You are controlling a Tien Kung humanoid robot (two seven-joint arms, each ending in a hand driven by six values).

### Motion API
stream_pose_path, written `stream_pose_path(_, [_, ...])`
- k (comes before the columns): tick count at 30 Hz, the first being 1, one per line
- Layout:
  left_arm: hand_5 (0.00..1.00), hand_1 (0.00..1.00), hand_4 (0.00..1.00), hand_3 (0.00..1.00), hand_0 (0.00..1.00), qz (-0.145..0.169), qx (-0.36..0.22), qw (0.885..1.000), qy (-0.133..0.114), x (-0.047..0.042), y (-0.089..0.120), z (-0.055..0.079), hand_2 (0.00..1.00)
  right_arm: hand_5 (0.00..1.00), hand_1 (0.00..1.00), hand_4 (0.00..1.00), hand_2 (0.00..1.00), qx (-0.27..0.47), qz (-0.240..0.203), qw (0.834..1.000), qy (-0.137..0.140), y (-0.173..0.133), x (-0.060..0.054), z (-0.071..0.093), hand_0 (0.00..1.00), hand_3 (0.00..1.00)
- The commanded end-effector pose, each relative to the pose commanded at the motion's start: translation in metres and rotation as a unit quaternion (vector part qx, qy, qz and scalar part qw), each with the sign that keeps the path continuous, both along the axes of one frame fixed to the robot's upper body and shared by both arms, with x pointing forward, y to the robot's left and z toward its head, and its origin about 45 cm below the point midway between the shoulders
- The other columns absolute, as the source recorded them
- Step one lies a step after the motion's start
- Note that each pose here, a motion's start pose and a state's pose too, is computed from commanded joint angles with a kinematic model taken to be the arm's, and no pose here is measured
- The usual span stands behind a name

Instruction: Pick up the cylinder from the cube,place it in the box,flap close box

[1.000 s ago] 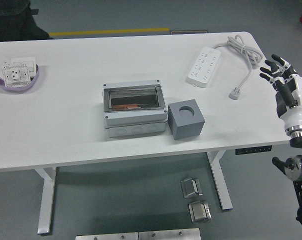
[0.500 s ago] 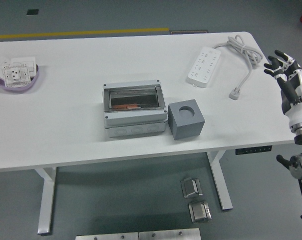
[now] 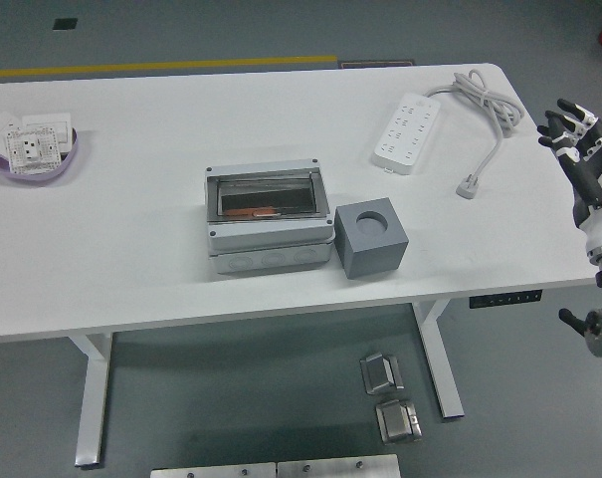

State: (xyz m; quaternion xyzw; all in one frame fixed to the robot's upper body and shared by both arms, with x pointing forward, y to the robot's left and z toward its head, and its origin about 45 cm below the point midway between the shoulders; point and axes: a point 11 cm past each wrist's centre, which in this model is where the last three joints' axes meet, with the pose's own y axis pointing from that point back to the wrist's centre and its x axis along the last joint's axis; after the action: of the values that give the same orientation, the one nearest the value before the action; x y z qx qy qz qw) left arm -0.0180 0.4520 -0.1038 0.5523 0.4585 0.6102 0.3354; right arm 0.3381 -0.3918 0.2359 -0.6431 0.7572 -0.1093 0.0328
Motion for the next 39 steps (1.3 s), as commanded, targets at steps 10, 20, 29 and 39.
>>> stream_pose_path(10, [0.446,0.681,0.789,0.877,0.708,0.0,0.0,1.0,0.0,-0.0002,0.0,0.0,0.706,0.502,0.717,0.78,0.743,-0.001,0.001,1.0,0.006,0.0,-0.002,-0.005,0.753,0.747])
stream_pose_path(20, [0.446,0.682,0.789,0.877,0.708,0.0,0.001,1.0,-0.002,0.0028,0.001,0.0,0.706,0.501,0.717,0.78,0.746,0.008,0.0,1.0,0.01,-0.001,-0.004,-0.01,0.753,0.75])
stream_pose_path(29, [0.446,0.681,0.788,0.876,0.708,0.002,0.003,1.0,-0.002,0.0011,0.003,0.001,0.705,0.495,0.717,0.784,0.745,0.023,0.003,1.0,0.013,0.002,0.0,-0.015,0.753,0.75])
stream_pose_path(39, [0.445,0.682,0.789,0.877,0.708,0.003,0.003,1.0,-0.002,0.0001,0.002,0.001,0.706,0.491,0.713,0.784,0.739,0.015,0.01,1.0,0.017,0.007,0.001,-0.016,0.751,0.746])
